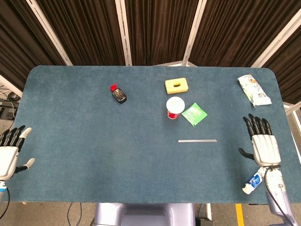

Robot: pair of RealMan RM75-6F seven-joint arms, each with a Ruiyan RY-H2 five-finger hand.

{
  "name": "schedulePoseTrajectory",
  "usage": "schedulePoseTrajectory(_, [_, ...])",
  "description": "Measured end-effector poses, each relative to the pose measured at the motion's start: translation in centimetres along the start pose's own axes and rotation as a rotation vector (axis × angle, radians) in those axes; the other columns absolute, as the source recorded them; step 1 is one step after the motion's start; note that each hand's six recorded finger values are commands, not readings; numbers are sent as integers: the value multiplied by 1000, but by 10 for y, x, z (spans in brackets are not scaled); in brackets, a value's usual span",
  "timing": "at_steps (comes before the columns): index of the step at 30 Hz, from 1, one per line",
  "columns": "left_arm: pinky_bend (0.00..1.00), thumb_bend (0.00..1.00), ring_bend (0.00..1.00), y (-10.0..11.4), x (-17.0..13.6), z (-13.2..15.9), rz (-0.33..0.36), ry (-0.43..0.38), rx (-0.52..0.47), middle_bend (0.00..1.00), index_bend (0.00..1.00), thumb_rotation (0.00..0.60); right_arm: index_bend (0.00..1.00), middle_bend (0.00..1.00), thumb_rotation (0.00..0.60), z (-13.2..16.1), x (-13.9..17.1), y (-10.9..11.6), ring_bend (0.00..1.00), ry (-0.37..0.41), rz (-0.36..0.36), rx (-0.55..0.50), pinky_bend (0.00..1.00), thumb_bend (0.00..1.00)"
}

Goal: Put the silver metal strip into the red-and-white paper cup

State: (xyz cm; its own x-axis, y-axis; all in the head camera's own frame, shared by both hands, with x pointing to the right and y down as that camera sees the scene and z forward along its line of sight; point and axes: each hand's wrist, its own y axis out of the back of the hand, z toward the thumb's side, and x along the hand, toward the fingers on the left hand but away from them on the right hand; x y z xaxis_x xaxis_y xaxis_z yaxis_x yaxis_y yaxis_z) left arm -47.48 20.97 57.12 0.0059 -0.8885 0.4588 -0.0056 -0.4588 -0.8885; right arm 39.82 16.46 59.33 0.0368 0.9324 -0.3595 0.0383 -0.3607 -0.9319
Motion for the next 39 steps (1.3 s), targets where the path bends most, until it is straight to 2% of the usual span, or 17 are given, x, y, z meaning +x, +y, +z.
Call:
schedulePoseTrajectory(5, [0, 244, 0, 0, 1, 0, -3, 0, -6, 0, 60, 600, 209, 0, 600, 14, -6, 9, 0, 44, -49, -6, 0, 153])
schedulePoseTrajectory(8, [0, 244, 0, 0, 2, 1, -4, -7, -5, 0, 62, 600, 328, 25, 600, 35, -16, 14, 0, 98, -74, -1, 0, 153])
schedulePoseTrajectory(11, [0, 243, 0, -1, 2, 1, -7, -9, -8, 0, 68, 600, 372, 58, 600, 55, -28, 14, 0, 110, -69, -24, 0, 164])
schedulePoseTrajectory(20, [0, 244, 0, -1, 4, 1, -13, -10, -17, 0, 82, 600, 395, 81, 600, 111, -55, -7, 0, 119, 18, -78, 0, 199])
schedulePoseTrajectory(27, [0, 244, 0, -1, 4, 0, -19, -12, -28, 0, 83, 600, 436, 104, 600, 146, -61, -42, 0, 106, 119, -84, 0, 260])
schedulePoseTrajectory(33, [0, 243, 0, -1, 4, -1, -24, -14, -34, 0, 85, 600, 433, 79, 600, 159, -64, -71, 0, 66, 169, -73, 0, 299])
schedulePoseTrajectory(36, [0, 244, 0, -1, 4, -1, -24, -14, -34, 0, 85, 600, 359, 11, 600, 161, -66, -79, 0, 52, 178, -69, 0, 324])
schedulePoseTrajectory(39, [0, 243, 0, -1, 4, 0, -24, -14, -33, 0, 85, 600, 277, 0, 600, 162, -65, -85, 0, 38, 202, -71, 0, 336])
